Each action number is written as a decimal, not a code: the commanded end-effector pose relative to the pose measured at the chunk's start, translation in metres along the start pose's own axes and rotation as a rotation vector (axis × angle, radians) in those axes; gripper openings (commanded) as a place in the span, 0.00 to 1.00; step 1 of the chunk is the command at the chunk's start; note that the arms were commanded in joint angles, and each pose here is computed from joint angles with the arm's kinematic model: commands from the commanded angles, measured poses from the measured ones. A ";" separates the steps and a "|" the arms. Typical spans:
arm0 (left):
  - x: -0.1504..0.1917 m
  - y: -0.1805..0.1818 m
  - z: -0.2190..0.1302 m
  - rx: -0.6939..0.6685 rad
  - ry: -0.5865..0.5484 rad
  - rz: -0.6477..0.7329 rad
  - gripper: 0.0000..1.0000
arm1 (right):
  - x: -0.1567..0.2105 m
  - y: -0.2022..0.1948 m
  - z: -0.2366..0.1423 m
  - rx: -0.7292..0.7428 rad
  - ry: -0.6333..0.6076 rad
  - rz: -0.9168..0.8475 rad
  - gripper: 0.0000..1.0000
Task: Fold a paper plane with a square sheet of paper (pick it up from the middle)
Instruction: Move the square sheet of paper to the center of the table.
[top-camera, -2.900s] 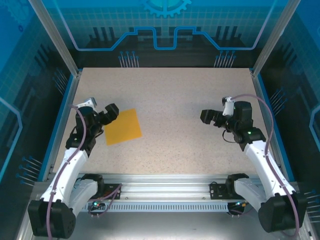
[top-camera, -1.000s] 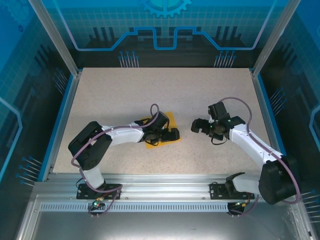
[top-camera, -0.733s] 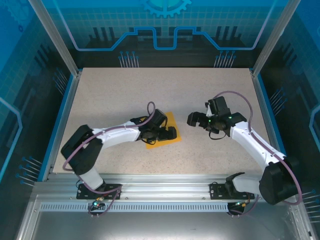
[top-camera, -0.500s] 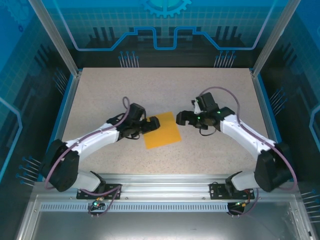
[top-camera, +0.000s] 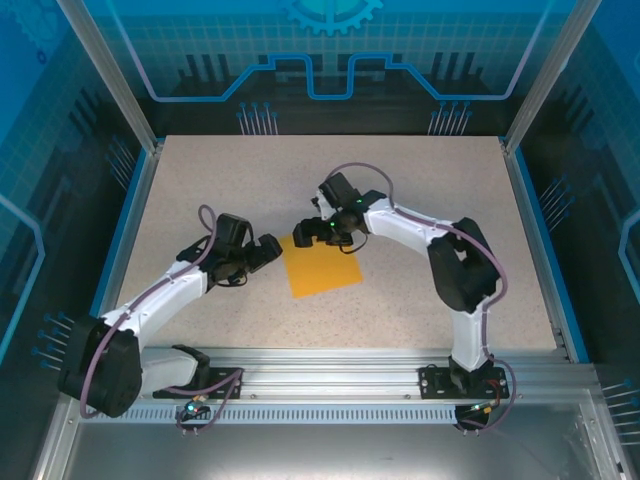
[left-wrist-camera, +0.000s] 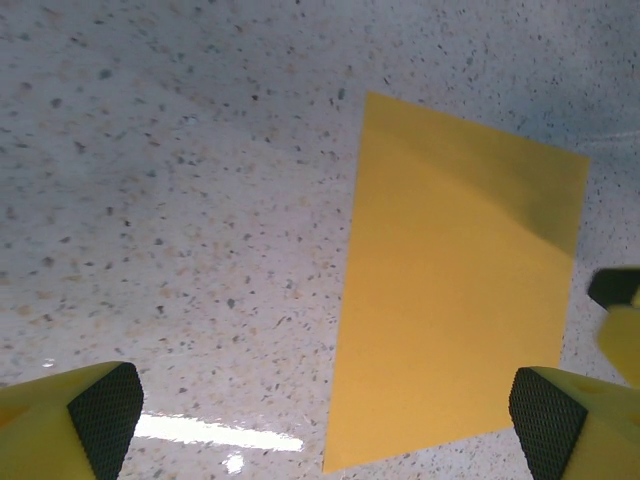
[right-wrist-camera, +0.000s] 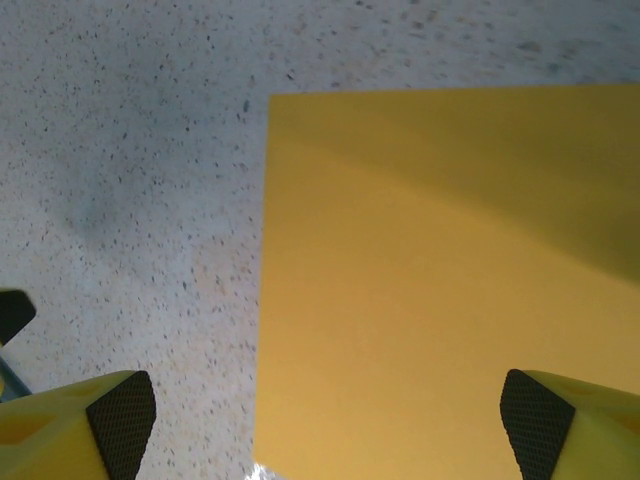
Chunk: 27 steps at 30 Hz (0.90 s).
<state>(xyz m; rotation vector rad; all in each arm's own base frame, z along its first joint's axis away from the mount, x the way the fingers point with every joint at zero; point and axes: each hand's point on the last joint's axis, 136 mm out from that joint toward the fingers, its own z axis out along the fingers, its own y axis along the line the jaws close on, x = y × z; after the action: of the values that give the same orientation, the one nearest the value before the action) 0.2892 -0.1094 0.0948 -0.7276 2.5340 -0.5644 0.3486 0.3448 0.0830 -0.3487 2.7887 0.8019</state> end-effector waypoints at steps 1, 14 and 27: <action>0.002 0.016 -0.007 -0.030 0.004 -0.001 0.98 | 0.000 0.020 0.015 -0.040 0.042 -0.027 0.93; 0.004 0.025 -0.011 -0.004 -0.017 -0.034 0.98 | 0.004 0.011 0.052 -0.061 0.104 -0.010 0.93; 0.014 0.027 -0.025 0.068 -0.050 -0.040 0.99 | 0.040 -0.055 0.027 0.064 0.092 0.104 0.92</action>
<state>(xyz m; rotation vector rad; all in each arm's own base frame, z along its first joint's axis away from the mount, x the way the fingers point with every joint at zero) 0.2595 -0.0891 0.0998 -0.7516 2.4444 -0.6077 0.3401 0.3443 0.0348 -0.3457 2.8555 0.8446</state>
